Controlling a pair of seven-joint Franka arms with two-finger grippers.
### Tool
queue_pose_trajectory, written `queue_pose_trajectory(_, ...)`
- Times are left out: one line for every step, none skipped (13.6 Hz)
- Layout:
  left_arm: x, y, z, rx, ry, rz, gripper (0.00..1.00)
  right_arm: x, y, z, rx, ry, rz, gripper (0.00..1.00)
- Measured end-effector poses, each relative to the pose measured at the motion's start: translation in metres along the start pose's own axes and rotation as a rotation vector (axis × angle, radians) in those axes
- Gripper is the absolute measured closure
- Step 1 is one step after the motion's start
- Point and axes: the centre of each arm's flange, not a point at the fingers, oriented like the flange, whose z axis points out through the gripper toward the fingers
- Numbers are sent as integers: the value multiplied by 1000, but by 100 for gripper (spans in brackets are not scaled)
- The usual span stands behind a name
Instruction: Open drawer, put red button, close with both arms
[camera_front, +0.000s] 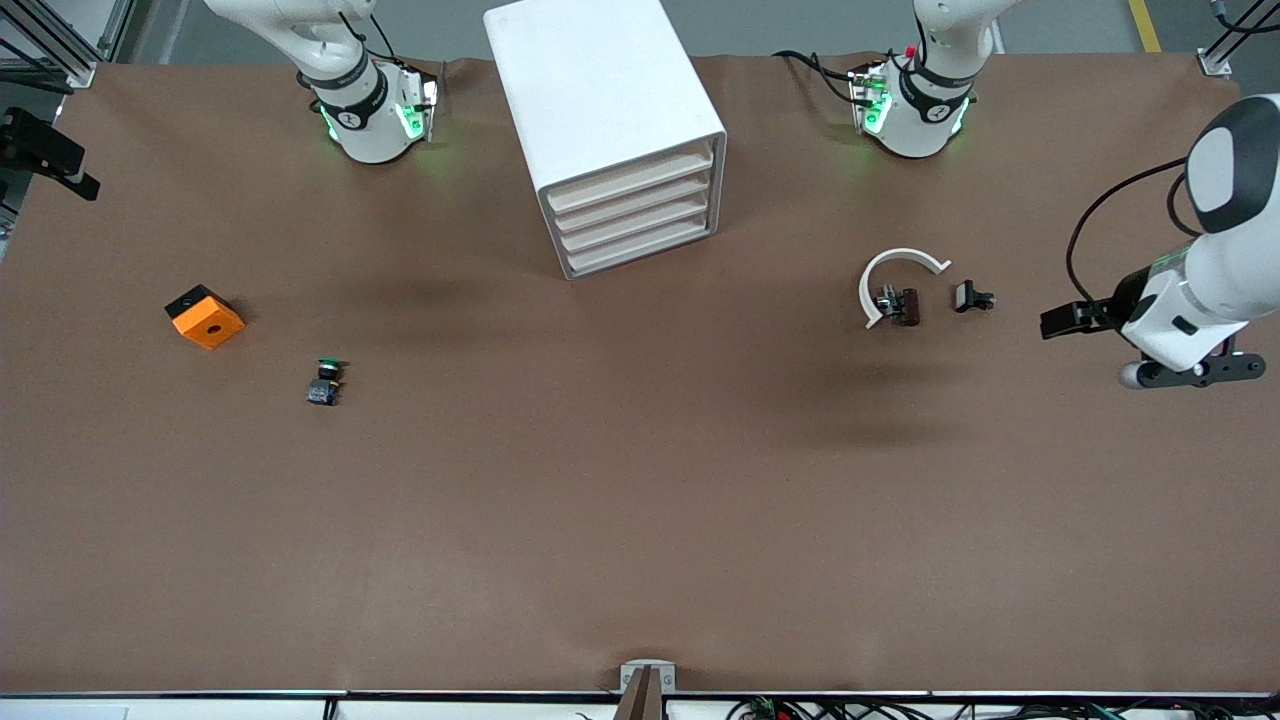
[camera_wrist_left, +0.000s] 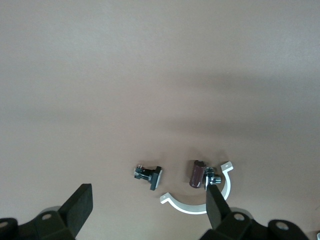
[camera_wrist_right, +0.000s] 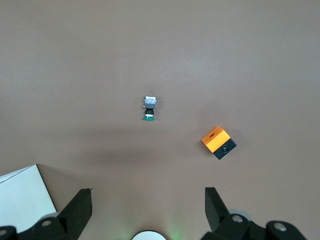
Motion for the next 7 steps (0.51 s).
queue_pose_trajectory(-4, -4, -8, 6, 13, 0, 0, 0, 0, 0, 0, 0, 1, 0)
queue_pose_trajectory(-7, -4, -16, 14, 23, -2, 0, 1, 0, 0, 0, 1, 1, 0)
queue_pose_trajectory(-12, -1, -23, 22, 30, 1, 0, 1, 0, 0, 0, 2, 2, 0)
queue_pose_trajectory(-16, 4, -30, 28, 39, 6, 0, 1, 0, 0, 0, 3, 2, 0)
queue_pose_trajectory(-20, 9, -37, 34, 49, 14, 0, 1, 0, 0, 0, 3, 2, 0)
queue_pose_trajectory(-25, 14, -44, 39, 55, 20, 0, 1, 0, 0, 0, 3, 3, 0)
queue_pose_trajectory(-30, 18, -50, 42, 55, 27, 0, 1, 1, 0, 0, 4, 4, 0)
